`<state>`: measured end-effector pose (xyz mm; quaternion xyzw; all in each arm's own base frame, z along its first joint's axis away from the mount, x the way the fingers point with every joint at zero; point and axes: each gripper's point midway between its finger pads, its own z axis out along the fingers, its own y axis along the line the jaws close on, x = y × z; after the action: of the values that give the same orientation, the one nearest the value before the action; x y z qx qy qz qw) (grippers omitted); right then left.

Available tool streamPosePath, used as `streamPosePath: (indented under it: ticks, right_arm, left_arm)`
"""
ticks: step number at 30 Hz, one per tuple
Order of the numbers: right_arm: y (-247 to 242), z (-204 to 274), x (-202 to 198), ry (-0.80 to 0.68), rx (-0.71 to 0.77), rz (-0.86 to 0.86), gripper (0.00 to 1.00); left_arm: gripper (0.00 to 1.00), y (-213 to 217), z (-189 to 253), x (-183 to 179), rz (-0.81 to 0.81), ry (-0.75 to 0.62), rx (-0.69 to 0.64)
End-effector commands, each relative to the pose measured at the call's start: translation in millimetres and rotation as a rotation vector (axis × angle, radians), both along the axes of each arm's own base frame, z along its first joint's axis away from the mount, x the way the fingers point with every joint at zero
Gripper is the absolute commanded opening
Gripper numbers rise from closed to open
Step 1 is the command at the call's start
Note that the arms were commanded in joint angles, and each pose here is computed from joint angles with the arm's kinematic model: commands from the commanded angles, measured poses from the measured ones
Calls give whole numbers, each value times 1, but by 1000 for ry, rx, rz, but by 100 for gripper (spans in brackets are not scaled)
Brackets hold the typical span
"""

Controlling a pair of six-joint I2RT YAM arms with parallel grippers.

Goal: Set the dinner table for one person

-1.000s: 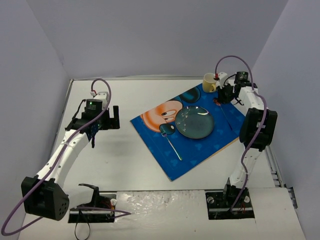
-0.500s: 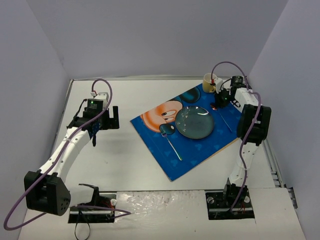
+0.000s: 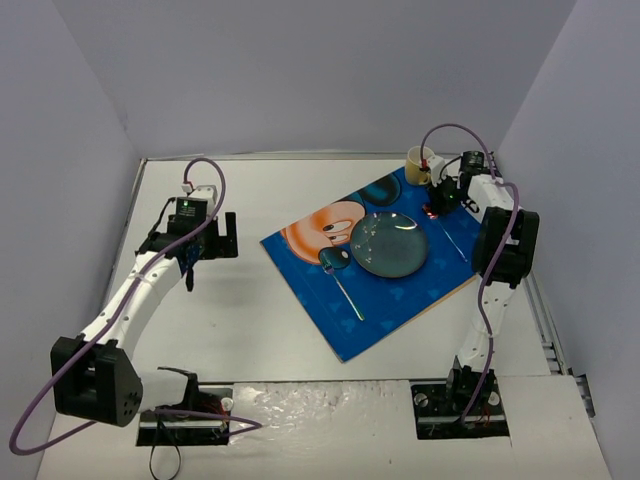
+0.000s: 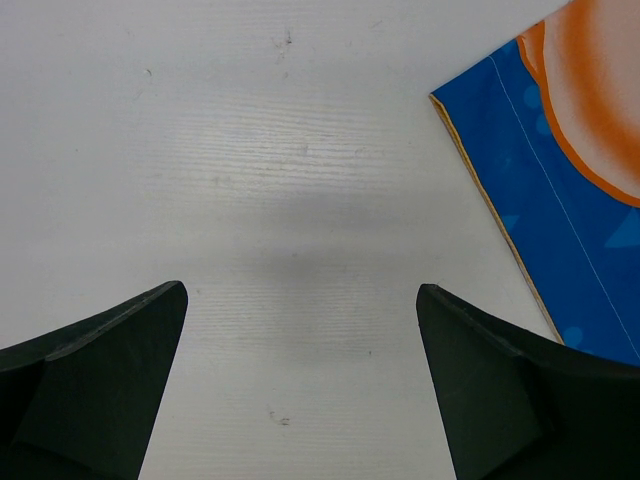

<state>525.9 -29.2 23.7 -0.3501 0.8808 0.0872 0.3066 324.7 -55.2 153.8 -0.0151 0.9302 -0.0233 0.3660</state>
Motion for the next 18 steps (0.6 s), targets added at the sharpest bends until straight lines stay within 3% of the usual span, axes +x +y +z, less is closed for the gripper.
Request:
streamPosePath:
  ticks: [1, 3, 11, 18]
  right_arm:
    - [-16, 18, 17, -58, -60, -30, 36]
    - [-21, 20, 17, -58, -85, -50, 45]
    - [-28, 73, 20, -144, -97, -148, 62]
    - [-24, 136, 0, -288, -42, -323, 68]
  left_arm:
    - [97, 3, 16, 14, 5, -70, 4]
    - [97, 3, 17, 15, 5, -72, 3]
    - [97, -1, 20, 14, -4, -77, -20]
    - [97, -6, 34, 11, -15, -112, -57]
